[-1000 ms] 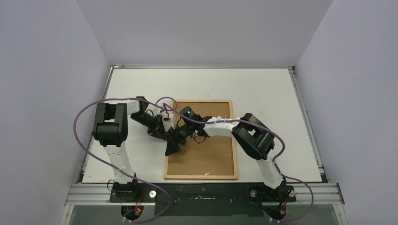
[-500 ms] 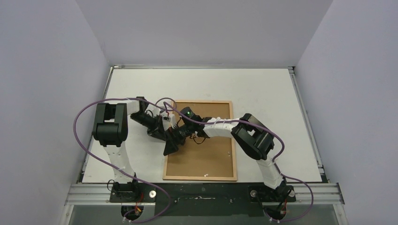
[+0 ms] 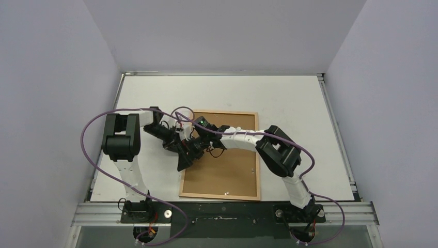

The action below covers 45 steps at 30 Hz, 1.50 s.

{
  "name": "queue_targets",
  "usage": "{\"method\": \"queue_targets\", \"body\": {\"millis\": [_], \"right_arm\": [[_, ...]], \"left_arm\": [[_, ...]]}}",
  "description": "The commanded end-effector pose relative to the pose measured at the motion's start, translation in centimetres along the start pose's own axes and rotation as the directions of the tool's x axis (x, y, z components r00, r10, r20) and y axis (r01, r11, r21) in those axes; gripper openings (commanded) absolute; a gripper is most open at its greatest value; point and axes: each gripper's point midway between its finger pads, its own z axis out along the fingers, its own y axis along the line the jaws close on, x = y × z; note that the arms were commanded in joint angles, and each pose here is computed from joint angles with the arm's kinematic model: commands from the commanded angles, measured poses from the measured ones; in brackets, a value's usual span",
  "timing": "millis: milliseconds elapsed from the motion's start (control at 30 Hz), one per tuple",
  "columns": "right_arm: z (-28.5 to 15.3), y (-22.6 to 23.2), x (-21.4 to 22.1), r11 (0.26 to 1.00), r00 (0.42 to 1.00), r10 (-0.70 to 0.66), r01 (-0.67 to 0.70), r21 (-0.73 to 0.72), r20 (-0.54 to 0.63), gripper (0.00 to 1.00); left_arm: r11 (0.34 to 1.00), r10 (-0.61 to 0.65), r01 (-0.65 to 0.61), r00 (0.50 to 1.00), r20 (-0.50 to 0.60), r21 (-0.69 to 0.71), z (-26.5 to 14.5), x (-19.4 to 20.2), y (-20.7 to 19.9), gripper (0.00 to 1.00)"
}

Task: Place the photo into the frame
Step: Install the photo frame at the center of the board, then adjust the photo frame at the center of the board.

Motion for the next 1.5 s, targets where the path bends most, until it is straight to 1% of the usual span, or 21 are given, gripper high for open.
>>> {"method": "queue_targets", "body": {"millis": [0, 67, 133, 300, 367, 400, 433, 467, 500, 567, 633, 667, 733, 867, 967, 1033, 1100, 1167, 1267, 1367, 1467], "right_arm": [[-3.3, -0.5, -3.7, 0.987, 0.994, -0.065, 0.05, 0.154, 0.093, 1.0], [-5.2, -1.5, -4.7, 0.974, 0.986, -0.067, 0.031, 0.226, 0.153, 0.92], [-7.0, -2.5, -5.3, 0.96, 0.975, -0.062, -0.002, 0.281, 0.216, 0.9], [-10.5, -4.1, -5.5, 0.921, 0.945, -0.051, -0.081, 0.382, 0.323, 0.9], [-12.4, -5.7, -4.5, 0.885, 0.929, -0.021, -0.154, 0.439, 0.369, 0.9], [-14.3, -6.2, -4.3, 0.859, 0.914, -0.014, -0.197, 0.473, 0.406, 0.9], [-16.3, -7.8, -3.7, 0.798, 0.897, -0.004, -0.264, 0.542, 0.442, 0.9], [-18.0, -8.8, -2.9, 0.758, 0.887, 0.018, -0.313, 0.572, 0.461, 0.9], [-20.5, -10.5, -1.9, 0.68, 0.867, 0.029, -0.382, 0.626, 0.497, 0.91], [-24.4, -12.9, -0.3, 0.578, 0.827, 0.065, -0.488, 0.654, 0.559, 0.95], [-27.7, -14.7, 0.8, 0.501, 0.79, 0.077, -0.558, 0.662, 0.608, 0.97], [-29.2, -15.4, 1.1, 0.465, 0.776, 0.076, -0.583, 0.666, 0.627, 0.96], [-30.6, -16.7, 1.7, 0.43, 0.763, 0.091, -0.609, 0.666, 0.64, 0.92], [-31.3, -19.2, 2.7, 0.412, 0.749, 0.149, -0.641, 0.648, 0.646, 0.9], [-31.3, -19.4, 1.5, 0.428, 0.749, 0.124, -0.633, 0.646, 0.651, 0.9], [-31.4, -19.0, -0.6, 0.459, 0.754, 0.076, -0.608, 0.648, 0.653, 0.9], [-31.5, -19.1, -2.0, 0.482, 0.765, 0.063, -0.586, 0.652, 0.641, 0.9], [-32.4, -20.1, -2.8, 0.456, 0.78, 0.049, -0.573, 0.681, 0.624, 0.9], [-33.6, -21.0, -5.2, 0.457, 0.797, -0.005, -0.535, 0.711, 0.604, 0.9], [-34.3, -22.5, -8.0, 0.449, 0.819, -0.062, -0.488, 0.749, 0.571, 0.9], [-33.8, -24.3, -10.1, 0.466, 0.835, -0.079, -0.452, 0.761, 0.545, 0.9]], "left_arm": [[0.98, 0.192, -0.198, 0.967, 0.17, 0.015, -1.9, -4.0, -0.7, 0.0], [0.982, 0.181, -0.187, 0.964, 0.193, 0.012, -3.4, -3.9, -0.3, 0.01], [0.982, 0.181, -0.186, 0.964, 0.196, 0.008, -3.9, -3.5, -0.1, 0.02], [0.984, 0.17, -0.178, 0.968, 0.185, 0.025, -3.7, -2.4, -0.2, 0.03], [0.984, 0.161, -0.171, 0.97, 0.184, 0.043, -3.3, -2.1, -0.3, 0.03], [0.984, 0.162, -0.174, 0.969, 0.185, 0.047, -3.1, -2.0, -0.3, 0.03], [0.982, 0.171, -0.183, 0.968, 0.182, 0.049, -2.6, -1.8, -0.3, 0.03], [0.981, 0.173, -0.185, 0.969, 0.177, 0.052, -2.3, -1.5, -0.2, 0.03], [0.98, 0.178, -0.191, 0.968, 0.175, 0.06, -1.9, -1.4, -0.3, 0.03], [0.974, 0.199, -0.215, 0.964, 0.176, 0.076, -1.7, -1.4, -0.5, 0.02], [0.971, 0.224, -0.236, 0.957, 0.184, 0.042, -1.6, -1.6, -0.1, 0.01], [0.97, 0.234, -0.243, 0.956, 0.179, 0.031, -1.5, -1.5, -0.1, 0.01], [0.964, 0.26, -0.266, 0.95, 0.172, 0.017, -1.4, -1.5, -0.4, 0.01], [0.948, 0.317, -0.318, 0.938, 0.14, -0.015, -0.5, -1.1, -0.7, 0.01], [0.947, 0.318, -0.32, 0.938, 0.138, -0.005, -0.6, -1.3, -0.8, 0.02], [0.949, 0.311, -0.314, 0.937, 0.157, -0.003, -1.3, -2.0, -1.0, 0.07], [0.95, 0.308, -0.312, 0.933, 0.188, -0.01, -2.2, -3.1, -1.2, 0.14], [0.947, 0.318, -0.322, 0.924, 0.212, -0.017, -3.4, -4.4, -2.0, 0.19], [0.946, 0.317, -0.323, 0.919, 0.233, -0.015, -4.1, -5.4, -3.0, 0.24], [0.946, 0.321, -0.322, 0.923, 0.213, -0.033, -3.4, -5.5, -3.6, 0.29], [0.943, 0.332, -0.326, 0.923, 0.196, -0.062, -2.5, -5.2, -3.6, 0.34]]}}
